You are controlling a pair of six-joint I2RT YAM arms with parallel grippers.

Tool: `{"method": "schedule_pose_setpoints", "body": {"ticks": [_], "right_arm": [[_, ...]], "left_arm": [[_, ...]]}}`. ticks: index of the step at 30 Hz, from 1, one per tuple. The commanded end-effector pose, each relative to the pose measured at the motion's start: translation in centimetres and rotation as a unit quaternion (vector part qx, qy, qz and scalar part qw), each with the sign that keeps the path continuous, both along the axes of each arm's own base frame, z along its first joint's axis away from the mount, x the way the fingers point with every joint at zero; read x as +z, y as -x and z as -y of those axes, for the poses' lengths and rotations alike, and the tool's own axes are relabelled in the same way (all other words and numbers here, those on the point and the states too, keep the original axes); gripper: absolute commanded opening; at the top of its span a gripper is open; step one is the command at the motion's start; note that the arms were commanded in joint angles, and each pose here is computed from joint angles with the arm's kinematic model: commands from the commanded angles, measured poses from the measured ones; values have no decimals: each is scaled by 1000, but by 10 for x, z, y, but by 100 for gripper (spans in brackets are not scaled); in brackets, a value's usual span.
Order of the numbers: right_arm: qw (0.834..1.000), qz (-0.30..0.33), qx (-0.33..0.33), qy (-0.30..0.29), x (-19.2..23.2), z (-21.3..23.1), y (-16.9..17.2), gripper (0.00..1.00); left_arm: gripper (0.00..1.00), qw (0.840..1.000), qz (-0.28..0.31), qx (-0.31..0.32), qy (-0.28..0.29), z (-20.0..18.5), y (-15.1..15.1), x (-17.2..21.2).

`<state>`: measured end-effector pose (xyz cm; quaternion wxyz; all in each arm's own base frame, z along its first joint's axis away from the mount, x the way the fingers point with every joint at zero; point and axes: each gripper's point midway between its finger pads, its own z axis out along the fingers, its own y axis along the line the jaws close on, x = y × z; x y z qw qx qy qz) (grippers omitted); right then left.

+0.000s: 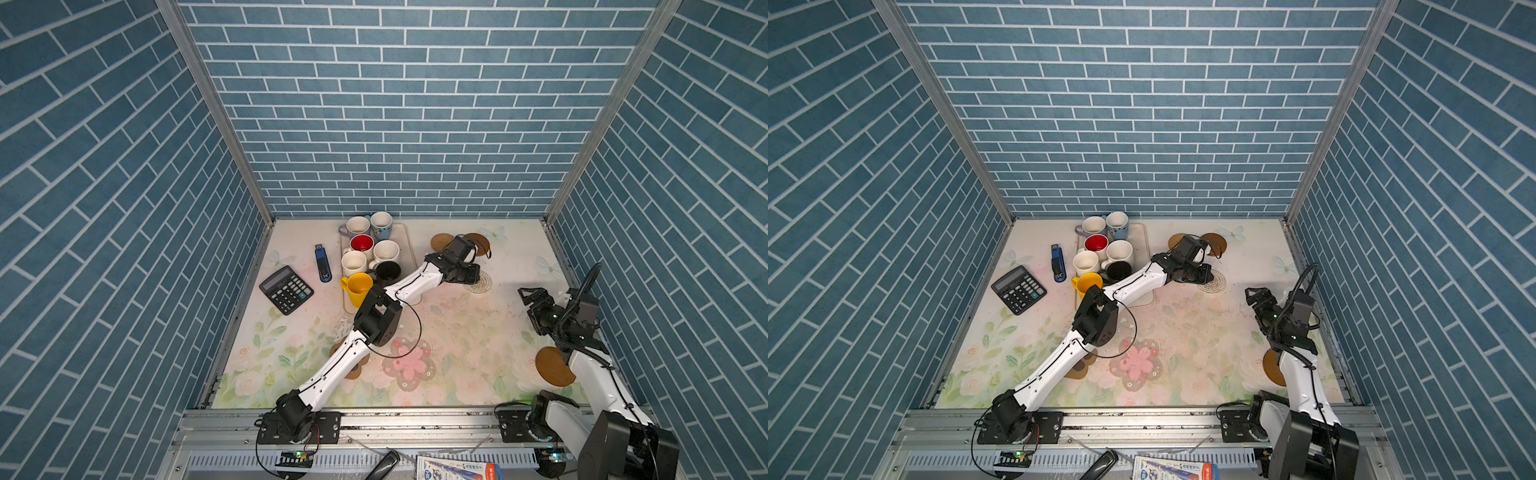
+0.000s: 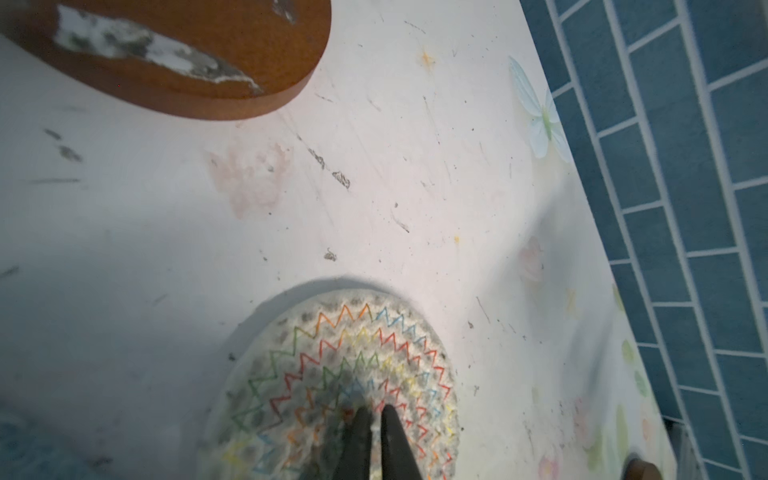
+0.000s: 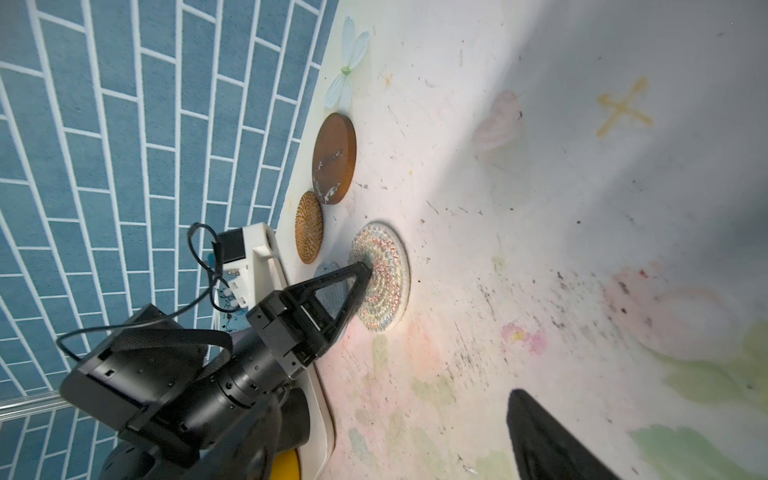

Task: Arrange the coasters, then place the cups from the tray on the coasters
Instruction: 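Push the multicolor striped coaster with the left gripper farther from the robot, then withdraw the left gripper to the mug tray while the right approaches the striped coaster, then push the multicolor striped coaster with the right gripper beside the pale blue coaster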

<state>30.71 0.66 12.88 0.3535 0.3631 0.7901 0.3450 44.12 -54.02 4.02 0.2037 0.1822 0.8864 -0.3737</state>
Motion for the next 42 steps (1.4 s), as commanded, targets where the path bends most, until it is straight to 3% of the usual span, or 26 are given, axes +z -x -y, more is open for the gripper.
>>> {"method": "schedule_pose_setpoints", "body": {"ticks": [1,8,12,18,19,20,24,34,42], "right_arm": [[1000,5,28,2,16,-6,-5,77],[997,-29,70,15,9,-26,-2,67],[994,-44,99,31,7,-38,-3,52],[989,-47,137,23,13,-55,-19,17],[989,-47,141,26,15,-57,-23,13],[988,-45,147,28,17,-60,-28,10],[982,-55,177,31,14,-75,-43,0],[969,-102,223,37,-17,-105,-87,0],[960,-143,237,44,-56,-117,-113,0]], "left_arm": [[26,998,45,-3,38,7,-6,62],[57,995,93,-16,39,9,7,111],[68,992,119,-16,26,-7,17,141],[78,986,165,-2,3,-57,43,180],[85,986,169,3,-3,-67,49,183],[98,985,173,11,-13,-79,54,183],[99,981,186,36,-32,-117,71,177],[99,971,187,142,-51,-207,68,145],[99,963,187,186,-52,-240,64,108]]}}
